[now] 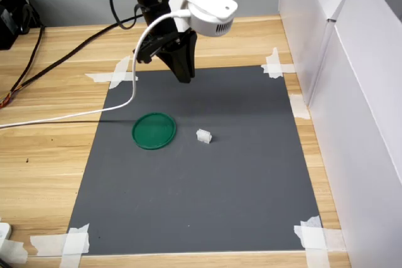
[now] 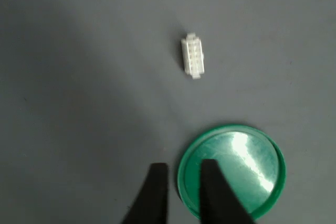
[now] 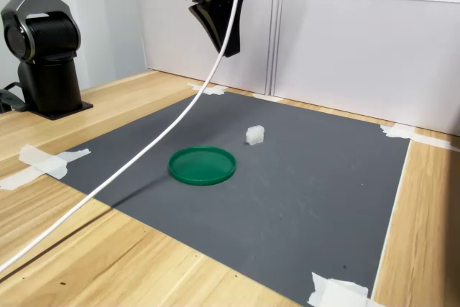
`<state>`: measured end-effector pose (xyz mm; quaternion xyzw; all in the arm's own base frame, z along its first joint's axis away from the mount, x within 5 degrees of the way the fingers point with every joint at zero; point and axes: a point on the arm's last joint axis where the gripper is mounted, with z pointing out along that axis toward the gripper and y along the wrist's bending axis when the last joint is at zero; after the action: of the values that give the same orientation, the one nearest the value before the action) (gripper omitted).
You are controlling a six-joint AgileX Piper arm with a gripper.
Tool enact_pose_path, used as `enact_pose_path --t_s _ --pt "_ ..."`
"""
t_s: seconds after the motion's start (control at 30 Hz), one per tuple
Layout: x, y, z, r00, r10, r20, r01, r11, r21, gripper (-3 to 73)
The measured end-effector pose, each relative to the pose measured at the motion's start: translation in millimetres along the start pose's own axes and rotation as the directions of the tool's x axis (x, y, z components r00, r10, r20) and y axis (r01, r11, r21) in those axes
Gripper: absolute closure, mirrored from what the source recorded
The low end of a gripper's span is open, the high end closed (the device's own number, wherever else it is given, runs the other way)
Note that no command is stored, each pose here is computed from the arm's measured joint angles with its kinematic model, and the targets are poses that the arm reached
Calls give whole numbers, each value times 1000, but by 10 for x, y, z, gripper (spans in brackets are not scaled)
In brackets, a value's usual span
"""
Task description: Grasp a white terminal and put it in the green lid.
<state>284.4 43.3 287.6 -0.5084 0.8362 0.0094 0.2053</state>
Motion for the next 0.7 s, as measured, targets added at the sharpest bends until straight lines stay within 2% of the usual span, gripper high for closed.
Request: enact_pose_path --t_s 0.2,0.3,0.47,0.6,0.7 --pt "-17 -95 93 1000 -8 9 8 998 55 123" --pt "-48 -118 107 999 -22 41 18 997 74 17" --pt "-80 -85 115 997 -42 60 39 998 45 -18" --pt "-184 52 214 990 -140 -9 140 990 0 -20" --pt "-262 113 335 984 -161 -75 161 987 -16 -20"
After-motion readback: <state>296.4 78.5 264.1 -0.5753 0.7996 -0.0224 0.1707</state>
